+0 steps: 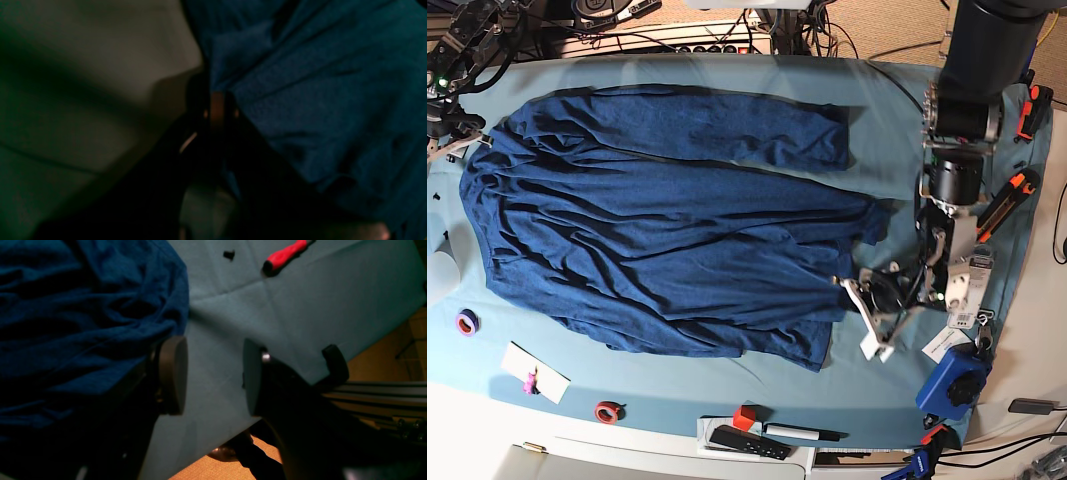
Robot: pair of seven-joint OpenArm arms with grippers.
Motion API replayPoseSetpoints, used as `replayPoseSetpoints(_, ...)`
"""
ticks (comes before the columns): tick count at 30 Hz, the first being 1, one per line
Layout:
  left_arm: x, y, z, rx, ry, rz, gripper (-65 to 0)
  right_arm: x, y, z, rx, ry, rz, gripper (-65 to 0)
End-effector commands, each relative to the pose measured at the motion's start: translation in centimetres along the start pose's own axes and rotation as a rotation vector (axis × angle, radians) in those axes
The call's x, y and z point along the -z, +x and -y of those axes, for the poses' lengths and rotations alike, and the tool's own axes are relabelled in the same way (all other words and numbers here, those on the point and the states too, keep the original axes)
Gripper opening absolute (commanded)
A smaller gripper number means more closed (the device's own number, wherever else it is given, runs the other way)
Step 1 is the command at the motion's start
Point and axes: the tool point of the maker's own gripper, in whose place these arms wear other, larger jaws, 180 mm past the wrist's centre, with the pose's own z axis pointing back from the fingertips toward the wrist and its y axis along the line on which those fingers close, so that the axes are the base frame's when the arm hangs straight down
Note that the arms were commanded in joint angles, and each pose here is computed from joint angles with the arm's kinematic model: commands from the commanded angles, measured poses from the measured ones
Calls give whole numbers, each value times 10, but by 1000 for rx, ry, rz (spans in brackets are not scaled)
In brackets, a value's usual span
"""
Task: Layout the t-shirt on the table in an organized manner, then fold the t-shirt properly
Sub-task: 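Drag the held hem corner with the left gripper along the table edge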
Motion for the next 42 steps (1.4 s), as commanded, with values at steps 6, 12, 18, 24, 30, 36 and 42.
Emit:
replayPoseSetpoints(6, -20, 49, -21, 25, 74, 119, -650, -4, 16, 8, -9, -21, 53, -379)
replayPoseSetpoints(12, -21, 61, -20, 29, 72, 179, -650, -4, 16, 8, -9, -21, 54, -379)
replayPoseSetpoints(18, -28, 84, -20, 51, 81, 235, -650, -4, 17, 8, -9, -21, 54, -379)
replayPoseSetpoints(24, -42, 119, -21, 95, 105, 298, -650, -4, 17, 8, -9, -21, 54, -379)
replayPoseSetpoints(30, -55, 148, -18, 116, 108, 350, -650, -4, 17, 8, -9, -21, 54, -379)
replayPoseSetpoints(36, -58, 169, -5, 128, 85, 409, -650, -4, 16, 8, -9, -21, 54, -379)
replayPoseSetpoints(42, -51, 184, 26, 134, 28, 453, -650, -4, 16, 8, -9, -21, 53, -379)
